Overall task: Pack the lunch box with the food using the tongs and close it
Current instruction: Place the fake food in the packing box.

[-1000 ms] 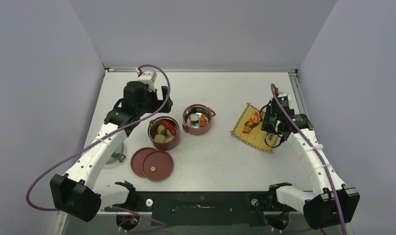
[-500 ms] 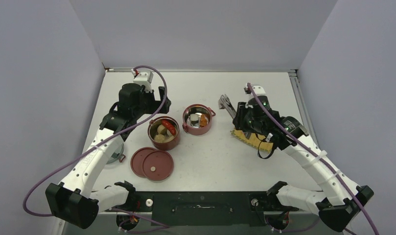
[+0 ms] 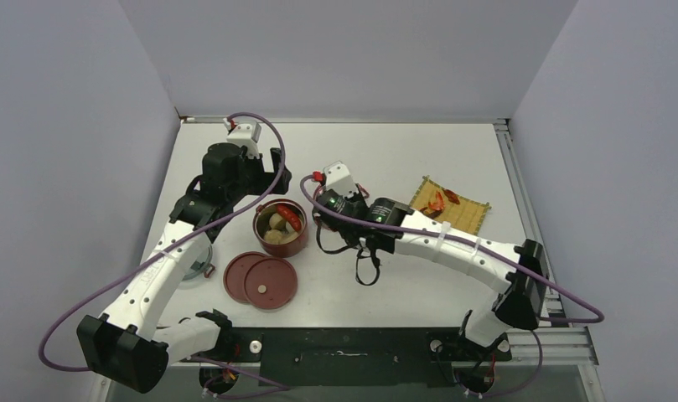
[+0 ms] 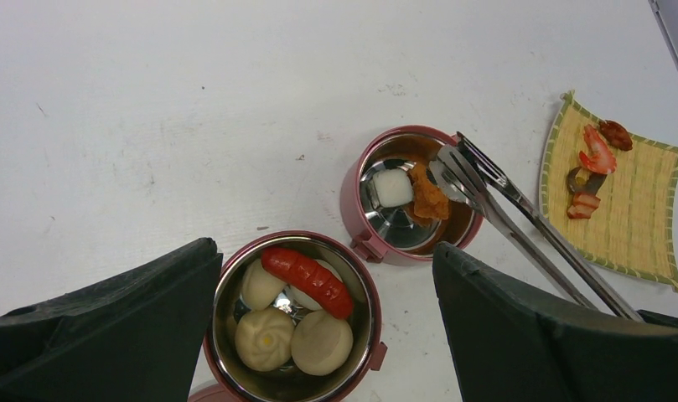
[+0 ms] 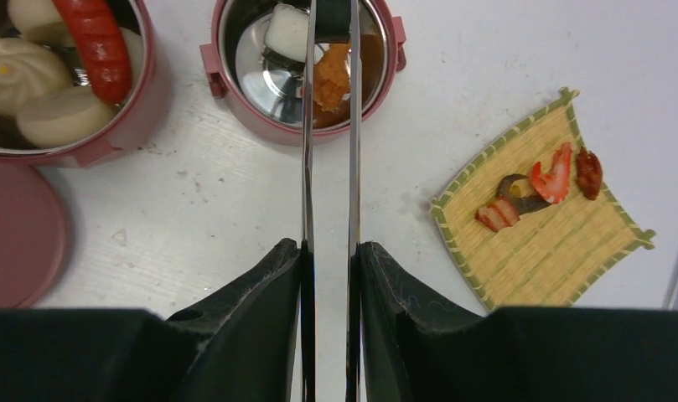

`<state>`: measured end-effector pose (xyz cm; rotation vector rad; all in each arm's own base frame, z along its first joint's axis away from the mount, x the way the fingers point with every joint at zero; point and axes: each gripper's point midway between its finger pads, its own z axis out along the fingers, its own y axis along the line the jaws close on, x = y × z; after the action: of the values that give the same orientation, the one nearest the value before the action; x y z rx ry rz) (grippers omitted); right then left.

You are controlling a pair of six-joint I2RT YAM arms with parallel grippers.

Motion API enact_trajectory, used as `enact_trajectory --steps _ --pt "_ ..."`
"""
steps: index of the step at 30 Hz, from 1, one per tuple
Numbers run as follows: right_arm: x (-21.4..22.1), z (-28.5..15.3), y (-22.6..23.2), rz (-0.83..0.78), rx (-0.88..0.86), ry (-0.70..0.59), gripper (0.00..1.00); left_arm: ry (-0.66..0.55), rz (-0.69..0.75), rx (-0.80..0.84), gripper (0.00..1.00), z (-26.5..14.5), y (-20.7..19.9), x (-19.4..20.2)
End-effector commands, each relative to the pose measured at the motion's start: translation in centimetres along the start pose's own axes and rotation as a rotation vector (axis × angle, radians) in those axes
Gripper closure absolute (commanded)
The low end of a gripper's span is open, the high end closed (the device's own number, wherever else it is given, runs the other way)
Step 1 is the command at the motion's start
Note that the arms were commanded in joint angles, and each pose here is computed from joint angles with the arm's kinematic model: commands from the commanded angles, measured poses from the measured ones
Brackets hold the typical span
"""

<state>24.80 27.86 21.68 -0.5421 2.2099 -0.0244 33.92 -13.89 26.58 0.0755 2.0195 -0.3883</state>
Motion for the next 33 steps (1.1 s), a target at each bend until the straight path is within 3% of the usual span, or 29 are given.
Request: enact_trajectory --steps 1,9,33 --pt "-2.3 0.2 -2.1 -0.087 0.205 -0.065 0.83 -0.081 0.005 0.006 0.03 -0.7 -0.1 -2.2" --pt "-1.8 2.0 -1.6 -0.158 0.264 -0.049 0.82 -0.083 0.001 0.019 0.03 -0.8 -0.4 -2.3" --pt "0.3 7.0 -0.2 -0.173 0.108 0.041 0.79 -0.075 -0.002 0.025 0.03 -0.6 -0.5 -2.1"
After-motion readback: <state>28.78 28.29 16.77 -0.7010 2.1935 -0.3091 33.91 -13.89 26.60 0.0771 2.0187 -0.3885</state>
